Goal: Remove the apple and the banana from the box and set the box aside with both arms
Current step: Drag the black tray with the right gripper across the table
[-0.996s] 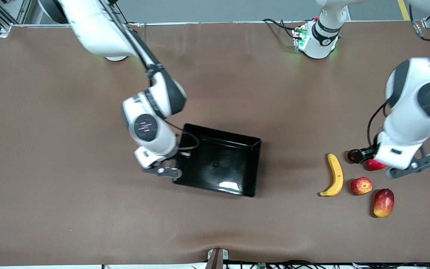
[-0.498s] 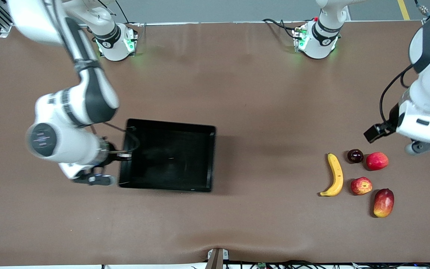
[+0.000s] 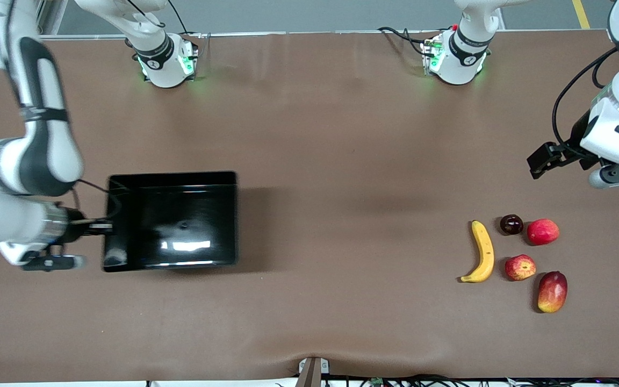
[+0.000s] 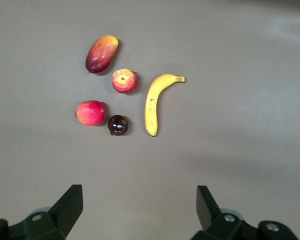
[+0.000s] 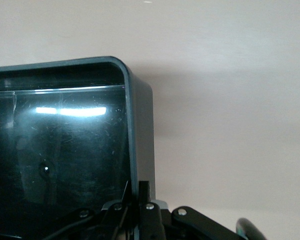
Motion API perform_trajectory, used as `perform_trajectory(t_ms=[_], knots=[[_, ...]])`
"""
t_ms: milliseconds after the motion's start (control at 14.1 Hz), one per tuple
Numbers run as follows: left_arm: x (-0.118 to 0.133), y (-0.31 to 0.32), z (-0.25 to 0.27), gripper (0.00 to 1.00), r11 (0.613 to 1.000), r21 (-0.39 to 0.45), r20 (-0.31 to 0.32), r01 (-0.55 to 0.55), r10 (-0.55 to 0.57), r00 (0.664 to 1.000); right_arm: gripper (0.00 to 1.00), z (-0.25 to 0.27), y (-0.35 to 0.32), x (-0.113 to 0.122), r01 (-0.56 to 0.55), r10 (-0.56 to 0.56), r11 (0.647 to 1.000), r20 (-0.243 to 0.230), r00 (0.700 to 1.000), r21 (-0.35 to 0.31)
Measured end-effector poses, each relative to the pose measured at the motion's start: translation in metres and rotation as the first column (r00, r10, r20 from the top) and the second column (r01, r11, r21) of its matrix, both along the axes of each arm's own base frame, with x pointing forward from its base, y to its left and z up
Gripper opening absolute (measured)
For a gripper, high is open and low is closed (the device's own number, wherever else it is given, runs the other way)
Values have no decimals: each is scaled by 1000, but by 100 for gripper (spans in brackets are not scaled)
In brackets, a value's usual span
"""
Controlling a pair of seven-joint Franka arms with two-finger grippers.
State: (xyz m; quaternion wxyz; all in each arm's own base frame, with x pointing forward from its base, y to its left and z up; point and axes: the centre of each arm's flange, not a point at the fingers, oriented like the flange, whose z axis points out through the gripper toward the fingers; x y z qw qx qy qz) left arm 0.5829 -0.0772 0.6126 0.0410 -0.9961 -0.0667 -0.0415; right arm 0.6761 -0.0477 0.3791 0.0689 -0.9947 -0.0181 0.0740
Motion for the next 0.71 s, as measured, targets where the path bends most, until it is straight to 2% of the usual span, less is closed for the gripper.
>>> perform_trajectory(t_ms=[356, 711], knots=[[-11, -11, 9, 100, 1000, 7, 4, 22, -22, 1000, 6, -36, -120, -32, -30, 30, 999, 3, 1000, 37], [-14, -18, 5, 100, 999, 2, -8, 53, -53, 999, 6, -98, -146, -62, 11, -11, 1000, 20, 1000, 22]])
